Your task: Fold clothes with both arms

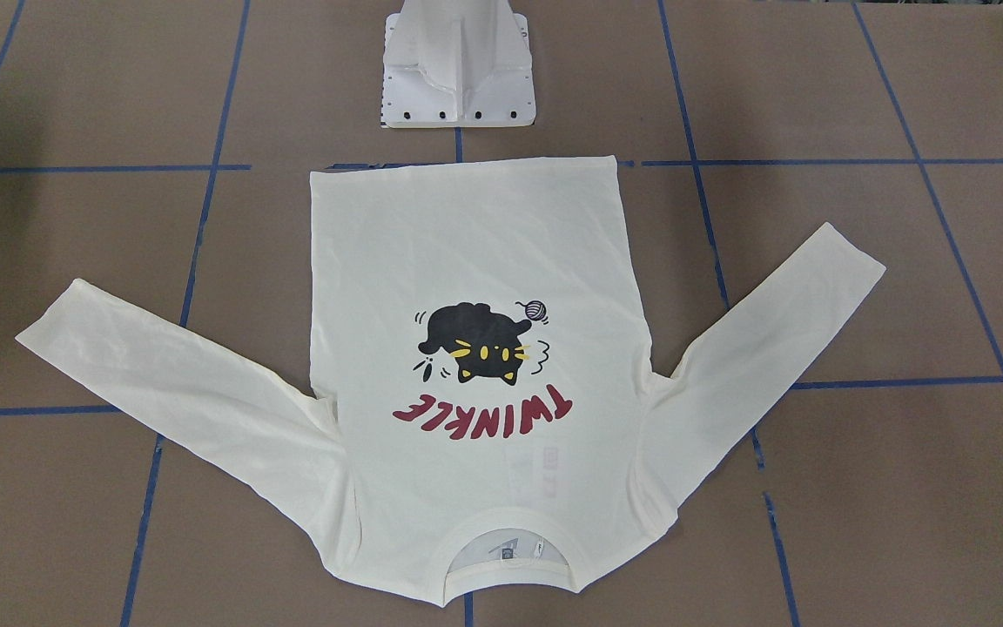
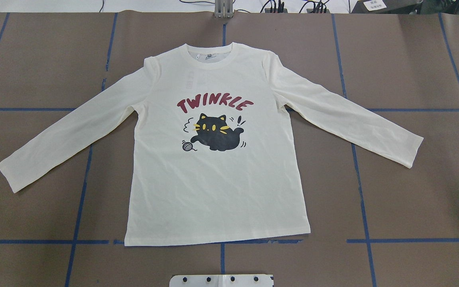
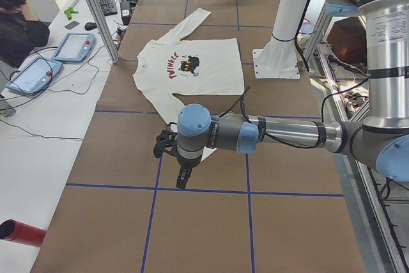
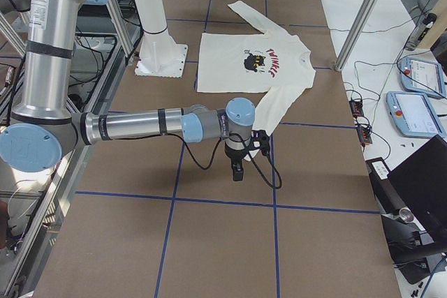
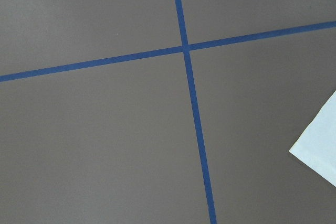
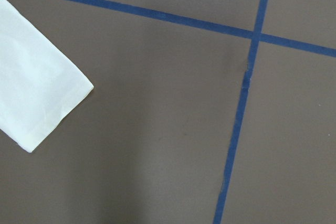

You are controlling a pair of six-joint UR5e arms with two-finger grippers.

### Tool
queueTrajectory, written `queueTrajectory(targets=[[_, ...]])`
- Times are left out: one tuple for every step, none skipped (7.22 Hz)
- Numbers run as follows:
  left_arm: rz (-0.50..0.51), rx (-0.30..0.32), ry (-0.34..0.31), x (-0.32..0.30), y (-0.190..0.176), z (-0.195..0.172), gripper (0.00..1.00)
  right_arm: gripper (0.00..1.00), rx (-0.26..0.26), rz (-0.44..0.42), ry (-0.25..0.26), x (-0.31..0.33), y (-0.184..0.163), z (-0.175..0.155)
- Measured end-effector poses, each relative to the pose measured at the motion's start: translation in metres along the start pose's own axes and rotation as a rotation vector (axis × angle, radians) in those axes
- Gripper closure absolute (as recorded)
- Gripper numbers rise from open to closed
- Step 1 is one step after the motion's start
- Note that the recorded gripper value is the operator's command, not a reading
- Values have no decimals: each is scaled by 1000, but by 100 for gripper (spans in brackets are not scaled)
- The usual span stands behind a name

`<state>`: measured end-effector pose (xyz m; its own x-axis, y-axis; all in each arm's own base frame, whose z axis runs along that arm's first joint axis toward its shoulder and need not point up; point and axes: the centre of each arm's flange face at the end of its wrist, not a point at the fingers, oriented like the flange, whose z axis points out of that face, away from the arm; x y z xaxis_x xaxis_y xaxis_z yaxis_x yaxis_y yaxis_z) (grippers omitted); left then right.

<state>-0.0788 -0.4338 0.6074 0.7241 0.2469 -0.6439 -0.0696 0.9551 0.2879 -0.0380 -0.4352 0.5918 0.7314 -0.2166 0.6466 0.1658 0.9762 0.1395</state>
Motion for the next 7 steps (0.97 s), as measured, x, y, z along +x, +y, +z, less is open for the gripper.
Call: queueTrajectory(targets=[[54,52,-11,0,-5,0,0,0,40,-54,-7,-14,-12,-2],[125,124,-25,1,-10,-2,0,0,101,-111,-9,-27,-30,-12],[193,196,-35,3,-12,-4,0,0,161,-155,6,-39,-49,-24],[266,276,-44,1,-22,-3,0,0,199,-175,32,-44,-61,-33],[327,347,-52,-4,-40,0,0,0,223,-186,47,-44,-64,-35],[344,382,-50,-11,-52,5,0,0,247,-199,50,-39,-62,-31],[339,401,-46,-13,-58,6,0,1,272,-200,45,-33,-61,-25]])
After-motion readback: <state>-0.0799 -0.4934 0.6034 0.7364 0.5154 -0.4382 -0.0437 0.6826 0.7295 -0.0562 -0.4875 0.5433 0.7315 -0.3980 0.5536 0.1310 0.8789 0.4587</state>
